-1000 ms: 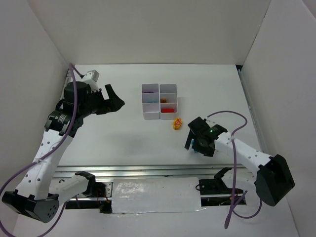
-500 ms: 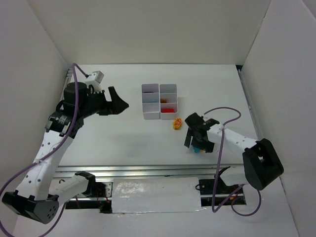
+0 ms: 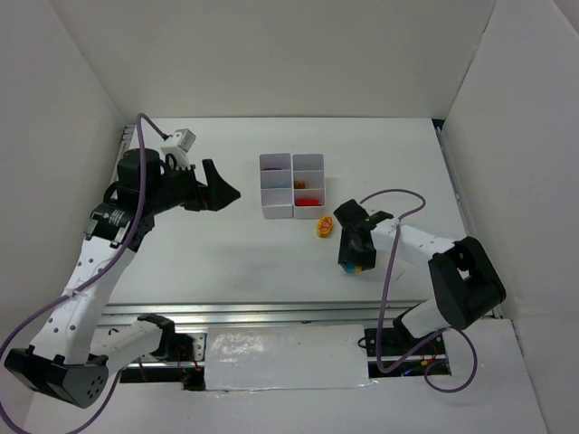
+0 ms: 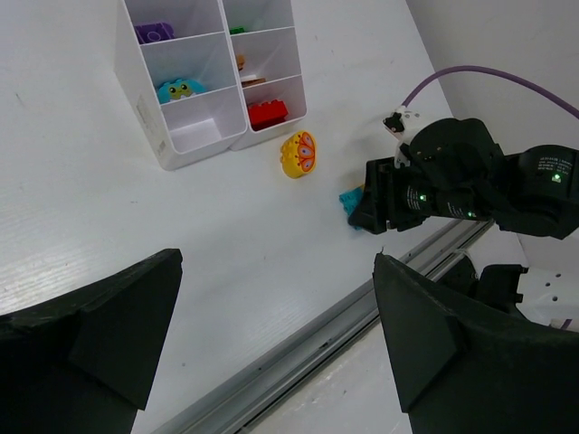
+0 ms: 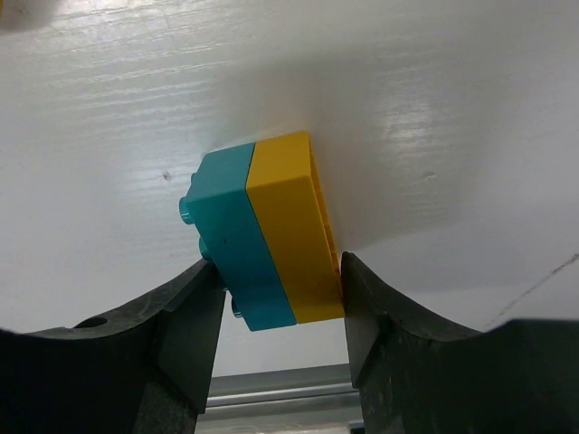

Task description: Sort the legos into containers by color

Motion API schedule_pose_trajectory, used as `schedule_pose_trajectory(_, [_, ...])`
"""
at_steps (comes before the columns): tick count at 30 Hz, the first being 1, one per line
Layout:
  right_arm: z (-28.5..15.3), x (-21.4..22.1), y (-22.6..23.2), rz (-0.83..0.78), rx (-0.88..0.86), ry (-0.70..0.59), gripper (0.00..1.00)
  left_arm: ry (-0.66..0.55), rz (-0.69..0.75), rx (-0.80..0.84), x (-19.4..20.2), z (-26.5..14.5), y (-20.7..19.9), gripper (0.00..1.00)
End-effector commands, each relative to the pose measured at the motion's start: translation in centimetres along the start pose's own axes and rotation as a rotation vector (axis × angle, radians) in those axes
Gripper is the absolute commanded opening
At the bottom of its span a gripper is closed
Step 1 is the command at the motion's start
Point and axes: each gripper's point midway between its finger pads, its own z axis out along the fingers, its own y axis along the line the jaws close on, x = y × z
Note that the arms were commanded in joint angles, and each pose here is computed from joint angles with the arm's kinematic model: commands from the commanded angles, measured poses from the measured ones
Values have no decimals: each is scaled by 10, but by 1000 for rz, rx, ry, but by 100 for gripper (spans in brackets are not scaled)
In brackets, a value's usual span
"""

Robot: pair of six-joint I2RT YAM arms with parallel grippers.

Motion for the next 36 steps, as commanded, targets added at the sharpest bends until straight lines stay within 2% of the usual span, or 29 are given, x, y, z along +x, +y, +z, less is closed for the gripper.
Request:
schedule_pose_trajectory(1, [-1,-15,17,5,-69,-44,53,-55,57,27,-20,-4,-9,100])
schedule_pose_trajectory(5, [1,-13,23,-8,-90,-52,37,-43,44,27,-16,1,-7,100])
schedule_pose_trajectory(6, [-1,-13,27,-19,-100,-62,28,-42,37,25,-16,2,-6,99])
schedule_pose_trajectory(7, [-9,-19,33,-20,-127,-93,23,-39,32,24,-16,3,-5,100])
schedule_pose_trajectory(8, [-21,-22,45,-37,-176,-128,4,-38,20,19,-16,4,-5,100])
schedule_pose_trajectory(9, [-29,-25,51,-37,-202,-153,0,-35,10,18,-16,5,-5,100])
schedule_pose_trajectory(11, [-53,-36,70,-52,-292,-220,0,-30,-21,23,-19,9,-6,99])
schedule_pose_trajectory(14, [-104,-48,103,-74,-445,-335,0,3,-122,119,-16,16,-22,100])
schedule_pose_trajectory(15, [-116,-50,110,-74,-474,-360,0,13,-187,162,-15,18,-30,100])
schedule_pose_trajectory(16, [-139,-53,124,-85,-525,-396,0,11,-192,267,-16,22,-44,100])
schedule_pose_trajectory(18, [-159,-58,134,-59,-560,-428,0,9,-260,353,-17,23,-60,100])
schedule_pose_trajectory(23, [-228,-69,169,-70,-697,-495,0,44,-257,424,-10,39,-84,100])
schedule_pose_trajectory(27, [-258,-80,179,-59,-722,-563,0,71,-250,380,-6,51,-84,99])
schedule_pose_trajectory(30, [-274,-85,184,-60,-752,-579,0,81,-256,360,-5,57,-81,93])
schedule_pose_trajectory(36, [-274,-86,192,-105,-706,-566,0,90,-262,384,-8,66,-85,89])
